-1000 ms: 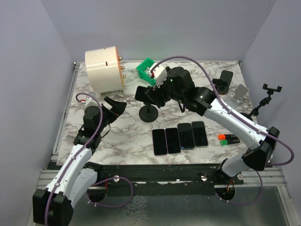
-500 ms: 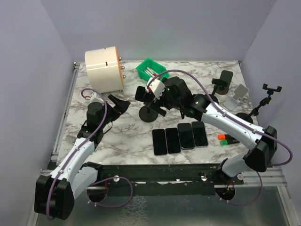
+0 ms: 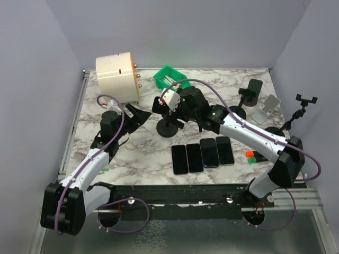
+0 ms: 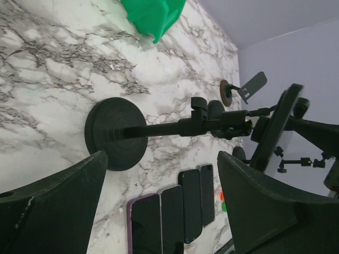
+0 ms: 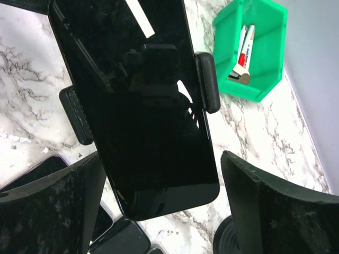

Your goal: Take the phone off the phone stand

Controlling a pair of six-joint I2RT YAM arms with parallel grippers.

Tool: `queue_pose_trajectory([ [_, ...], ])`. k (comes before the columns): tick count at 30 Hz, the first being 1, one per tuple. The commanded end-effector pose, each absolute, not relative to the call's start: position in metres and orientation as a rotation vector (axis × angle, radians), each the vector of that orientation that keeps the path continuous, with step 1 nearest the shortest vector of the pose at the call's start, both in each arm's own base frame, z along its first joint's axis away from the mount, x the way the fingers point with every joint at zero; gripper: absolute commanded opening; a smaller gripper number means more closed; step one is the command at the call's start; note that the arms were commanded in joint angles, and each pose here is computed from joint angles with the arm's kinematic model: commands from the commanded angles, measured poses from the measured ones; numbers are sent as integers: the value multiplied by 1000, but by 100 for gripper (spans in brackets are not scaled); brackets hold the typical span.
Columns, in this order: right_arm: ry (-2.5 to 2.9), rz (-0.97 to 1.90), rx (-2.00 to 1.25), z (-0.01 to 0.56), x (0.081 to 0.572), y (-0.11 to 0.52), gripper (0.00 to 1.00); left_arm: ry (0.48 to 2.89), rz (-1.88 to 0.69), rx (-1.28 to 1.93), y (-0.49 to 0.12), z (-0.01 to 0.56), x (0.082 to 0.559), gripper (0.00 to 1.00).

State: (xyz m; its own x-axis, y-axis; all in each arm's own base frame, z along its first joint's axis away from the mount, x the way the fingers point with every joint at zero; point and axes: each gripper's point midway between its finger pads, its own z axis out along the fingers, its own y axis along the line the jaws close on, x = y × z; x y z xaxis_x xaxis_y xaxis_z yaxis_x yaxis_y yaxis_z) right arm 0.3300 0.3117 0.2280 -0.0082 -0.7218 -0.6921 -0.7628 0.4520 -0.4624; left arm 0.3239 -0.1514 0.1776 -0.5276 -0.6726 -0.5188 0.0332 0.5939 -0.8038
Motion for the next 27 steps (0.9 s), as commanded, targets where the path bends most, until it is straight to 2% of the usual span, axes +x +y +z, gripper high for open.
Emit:
queue_pose_trajectory([
  [1,1712,48,-1248,233,337,317,90,1805,-1102,-450,-159,220,323,85],
  [16,1790,68,-1016,214,345,312,57,1646,-1181,-393,-160,262,314,88],
  [27,1836,173,-722,208,346,309,53,1641,-1189,-371,-162,261,317,88],
])
